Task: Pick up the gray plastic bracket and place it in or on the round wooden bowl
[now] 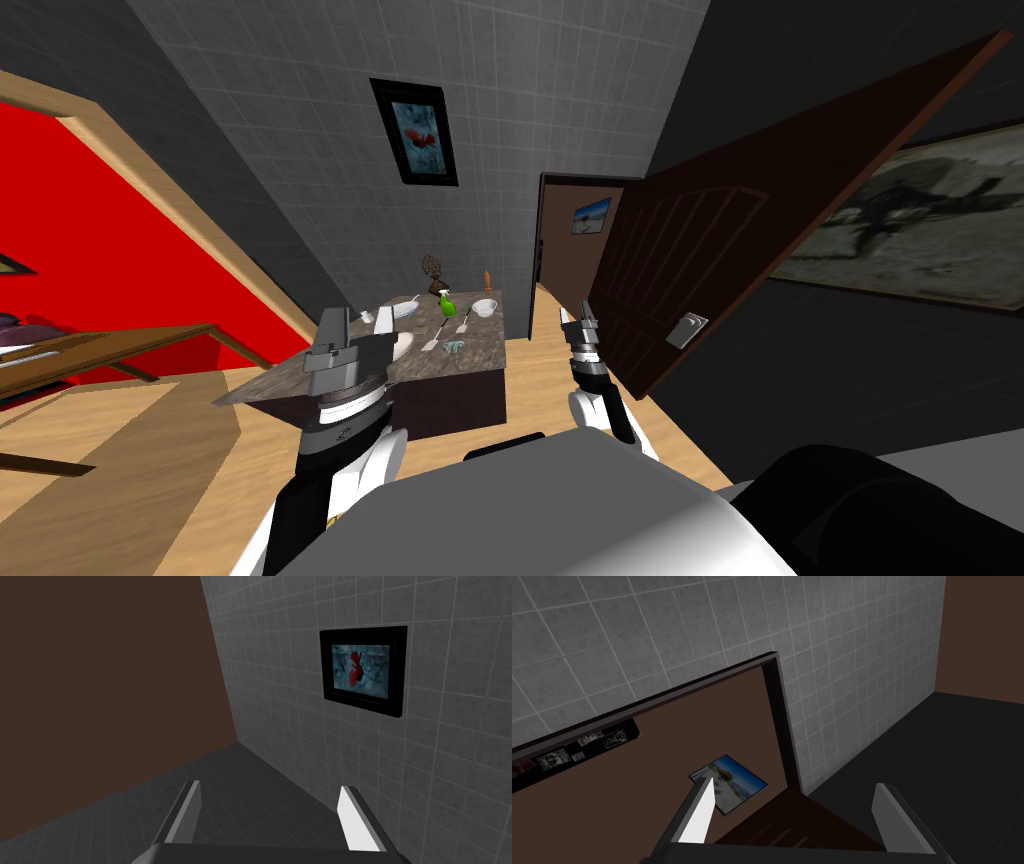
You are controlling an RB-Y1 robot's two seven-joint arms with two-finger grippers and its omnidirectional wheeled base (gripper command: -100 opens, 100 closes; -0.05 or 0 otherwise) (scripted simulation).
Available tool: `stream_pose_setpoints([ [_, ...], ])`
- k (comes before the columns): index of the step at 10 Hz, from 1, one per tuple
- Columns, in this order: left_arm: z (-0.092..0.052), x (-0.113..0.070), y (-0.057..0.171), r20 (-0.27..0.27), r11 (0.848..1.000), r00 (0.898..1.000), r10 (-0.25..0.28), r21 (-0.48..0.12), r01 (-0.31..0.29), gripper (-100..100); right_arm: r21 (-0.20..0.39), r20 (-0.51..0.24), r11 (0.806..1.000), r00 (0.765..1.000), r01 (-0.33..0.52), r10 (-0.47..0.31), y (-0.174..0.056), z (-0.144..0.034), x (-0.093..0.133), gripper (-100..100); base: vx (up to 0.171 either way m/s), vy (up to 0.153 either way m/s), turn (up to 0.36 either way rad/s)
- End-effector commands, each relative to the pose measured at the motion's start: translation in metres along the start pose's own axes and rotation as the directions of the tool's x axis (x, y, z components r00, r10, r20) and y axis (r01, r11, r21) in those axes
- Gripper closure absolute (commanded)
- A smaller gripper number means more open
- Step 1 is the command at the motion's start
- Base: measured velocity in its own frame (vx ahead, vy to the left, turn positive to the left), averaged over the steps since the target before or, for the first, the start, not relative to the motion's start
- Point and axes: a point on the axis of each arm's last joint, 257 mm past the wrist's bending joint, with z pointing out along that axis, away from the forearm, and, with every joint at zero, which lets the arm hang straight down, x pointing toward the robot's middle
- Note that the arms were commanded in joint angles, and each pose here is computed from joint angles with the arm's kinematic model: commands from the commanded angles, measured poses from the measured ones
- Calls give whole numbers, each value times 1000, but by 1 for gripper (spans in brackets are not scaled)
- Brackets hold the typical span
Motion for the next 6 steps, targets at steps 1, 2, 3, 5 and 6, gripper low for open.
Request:
stream_pose_setpoints([
  [1,4,3,11,-22,1000,1000,-17,-23,17,-100,0,0,1000,1000,0,0,0,0,0,0,-34,17,-34],
  [2,6,5,18,-31,999,999,-29,-39,28,-100,0,0,1000,1000,0,0,0,0,0,0,-73,49,-50],
  [3,9,6,27,-38,997,998,-43,-59,40,-100,0,0,1000,1000,0,0,0,0,0,0,-73,49,-48],
  [5,17,8,47,-47,993,996,-76,-98,72,-100,0,0,1000,1000,0,0,0,0,0,0,-84,48,-50],
  [6,17,8,51,-46,991,996,-76,-114,71,-100,0,0,1000,1000,0,0,0,0,0,0,-58,37,-11],
])
